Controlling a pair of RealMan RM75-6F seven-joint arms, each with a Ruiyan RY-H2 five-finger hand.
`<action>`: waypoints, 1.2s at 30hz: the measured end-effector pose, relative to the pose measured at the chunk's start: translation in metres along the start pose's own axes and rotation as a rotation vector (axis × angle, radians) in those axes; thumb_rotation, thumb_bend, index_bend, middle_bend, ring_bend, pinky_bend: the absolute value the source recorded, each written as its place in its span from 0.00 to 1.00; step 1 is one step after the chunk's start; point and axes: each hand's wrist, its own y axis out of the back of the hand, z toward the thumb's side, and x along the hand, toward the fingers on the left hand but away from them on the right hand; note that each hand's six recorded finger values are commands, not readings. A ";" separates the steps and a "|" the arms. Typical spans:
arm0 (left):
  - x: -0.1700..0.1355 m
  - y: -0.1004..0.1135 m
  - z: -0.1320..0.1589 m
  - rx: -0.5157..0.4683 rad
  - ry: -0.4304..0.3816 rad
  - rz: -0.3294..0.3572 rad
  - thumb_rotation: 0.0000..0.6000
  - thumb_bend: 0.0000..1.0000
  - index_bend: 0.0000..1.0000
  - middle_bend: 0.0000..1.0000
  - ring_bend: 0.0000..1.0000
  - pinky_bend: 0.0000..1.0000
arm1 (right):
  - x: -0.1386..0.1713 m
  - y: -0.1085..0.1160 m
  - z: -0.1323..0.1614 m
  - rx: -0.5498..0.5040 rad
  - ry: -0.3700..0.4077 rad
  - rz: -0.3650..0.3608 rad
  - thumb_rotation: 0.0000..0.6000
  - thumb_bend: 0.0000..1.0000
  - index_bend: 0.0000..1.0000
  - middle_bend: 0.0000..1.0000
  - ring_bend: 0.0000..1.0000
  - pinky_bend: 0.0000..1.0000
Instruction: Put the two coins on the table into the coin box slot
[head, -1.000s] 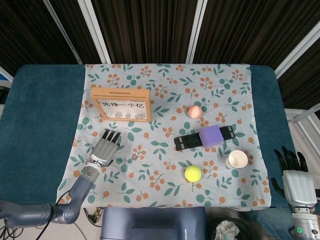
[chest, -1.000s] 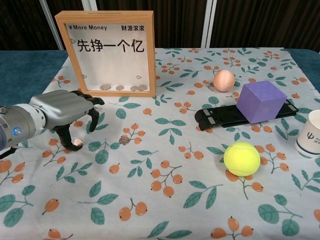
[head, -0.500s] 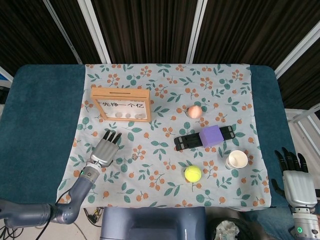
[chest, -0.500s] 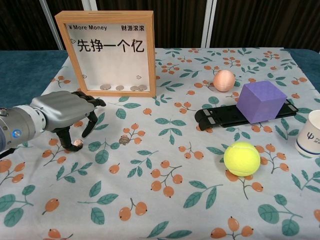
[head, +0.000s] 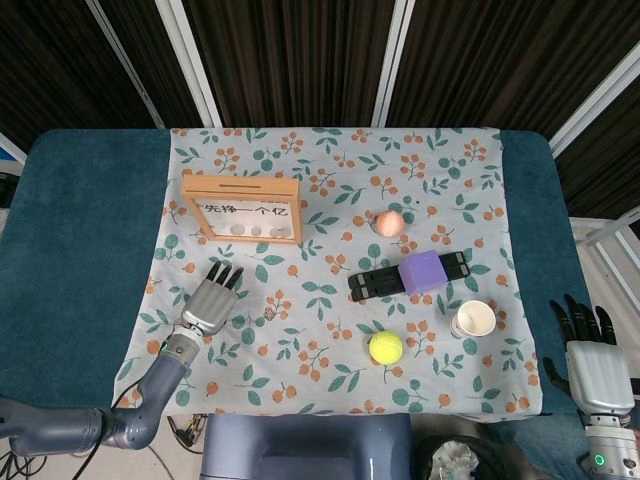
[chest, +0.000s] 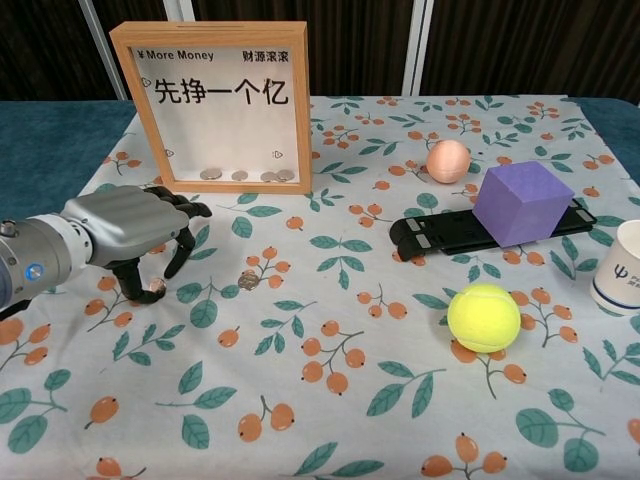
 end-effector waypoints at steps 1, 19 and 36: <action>0.000 0.000 0.000 -0.002 -0.001 -0.002 1.00 0.21 0.57 0.00 0.00 0.00 | 0.000 0.000 0.000 -0.001 -0.001 0.001 1.00 0.41 0.10 0.04 0.10 0.00; -0.001 0.003 0.000 0.011 -0.004 0.015 1.00 0.55 0.63 0.00 0.00 0.00 | 0.000 0.000 0.000 0.001 -0.005 -0.002 1.00 0.41 0.10 0.04 0.10 0.00; -0.012 0.030 -0.005 -0.093 -0.009 0.024 1.00 0.62 0.64 0.00 0.00 0.00 | 0.000 0.000 0.001 0.002 -0.007 0.000 1.00 0.41 0.10 0.04 0.10 0.00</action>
